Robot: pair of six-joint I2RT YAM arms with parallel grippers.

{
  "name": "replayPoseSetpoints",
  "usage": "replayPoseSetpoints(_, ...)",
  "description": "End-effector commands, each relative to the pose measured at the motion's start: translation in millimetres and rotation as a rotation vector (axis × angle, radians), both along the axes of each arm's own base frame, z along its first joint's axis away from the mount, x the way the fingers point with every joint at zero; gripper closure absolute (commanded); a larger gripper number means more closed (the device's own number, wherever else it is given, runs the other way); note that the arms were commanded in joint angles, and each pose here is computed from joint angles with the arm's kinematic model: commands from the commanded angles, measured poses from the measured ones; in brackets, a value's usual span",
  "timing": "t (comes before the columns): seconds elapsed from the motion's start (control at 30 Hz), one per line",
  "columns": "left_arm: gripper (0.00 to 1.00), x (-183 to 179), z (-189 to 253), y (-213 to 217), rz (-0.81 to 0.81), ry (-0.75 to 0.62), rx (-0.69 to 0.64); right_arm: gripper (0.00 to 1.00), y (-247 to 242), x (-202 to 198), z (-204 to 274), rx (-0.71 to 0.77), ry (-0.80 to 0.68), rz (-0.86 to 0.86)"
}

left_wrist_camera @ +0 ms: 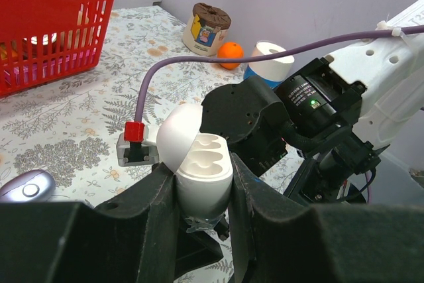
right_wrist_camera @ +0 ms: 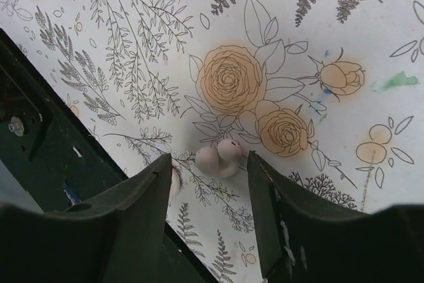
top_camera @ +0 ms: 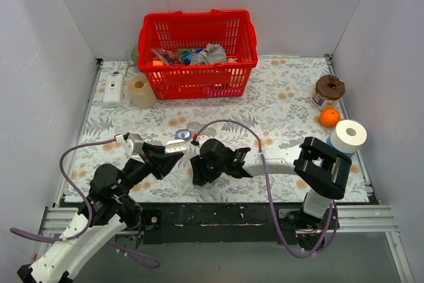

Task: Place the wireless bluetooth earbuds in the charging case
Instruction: Pick up the earbud from the center of the board.

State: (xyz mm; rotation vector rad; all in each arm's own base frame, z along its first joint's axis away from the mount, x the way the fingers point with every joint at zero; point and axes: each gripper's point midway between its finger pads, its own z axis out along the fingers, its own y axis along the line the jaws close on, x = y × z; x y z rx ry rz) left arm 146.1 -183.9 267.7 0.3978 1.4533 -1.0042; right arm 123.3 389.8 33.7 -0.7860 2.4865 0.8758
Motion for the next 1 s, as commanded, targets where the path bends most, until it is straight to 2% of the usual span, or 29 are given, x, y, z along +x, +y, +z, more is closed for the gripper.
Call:
replayPoseSetpoints(0.0, 1.0, -4.9, 15.5, 2.6, -0.007, -0.034, -0.013, 0.41, -11.2, 10.7, 11.4, -0.009, -0.039, -0.066)
replayPoseSetpoints(0.13, 1.0, -5.1, 16.2, 3.1, -0.006, -0.035, -0.016, 0.42, -24.0, 18.3, 19.8, 0.015, -0.06, -0.128)
replayPoseSetpoints(0.27, 1.0, -4.9, 15.8, 3.3, -0.005, -0.035, -0.016, 0.52, -36.2, 11.6, 11.4, 0.0, -0.048, -0.128)
replayPoseSetpoints(0.37, 1.0, -4.7, 16.3, 3.1, -0.005, -0.035, -0.016, 0.69, -40.8, 5.7, 1.2, -0.012, -0.03, -0.115)
replayPoseSetpoints(0.4, 1.0, -4.5, 14.9, 2.6, -0.006, -0.032, -0.013, 0.79, -41.5, 3.8, -2.4, -0.021, -0.023, -0.11)
replayPoseSetpoints(0.5, 1.0, -4.7, 15.3, 2.1, -0.009, -0.032, -0.013, 0.92, -41.3, -2.0, -11.1, -0.05, -0.019, -0.081)
replayPoseSetpoints(0.57, 1.0, -4.8, 14.2, 1.8, -0.011, -0.03, -0.011, 0.96, -37.9, -3.9, -12.0, -0.053, -0.018, -0.065)
replayPoseSetpoints(0.97, 1.0, -3.7, 13.7, 1.3, -0.009, -0.027, -0.007, 0.99, -18.1, -5.0, -20.9, -0.06, -0.002, 0.014)
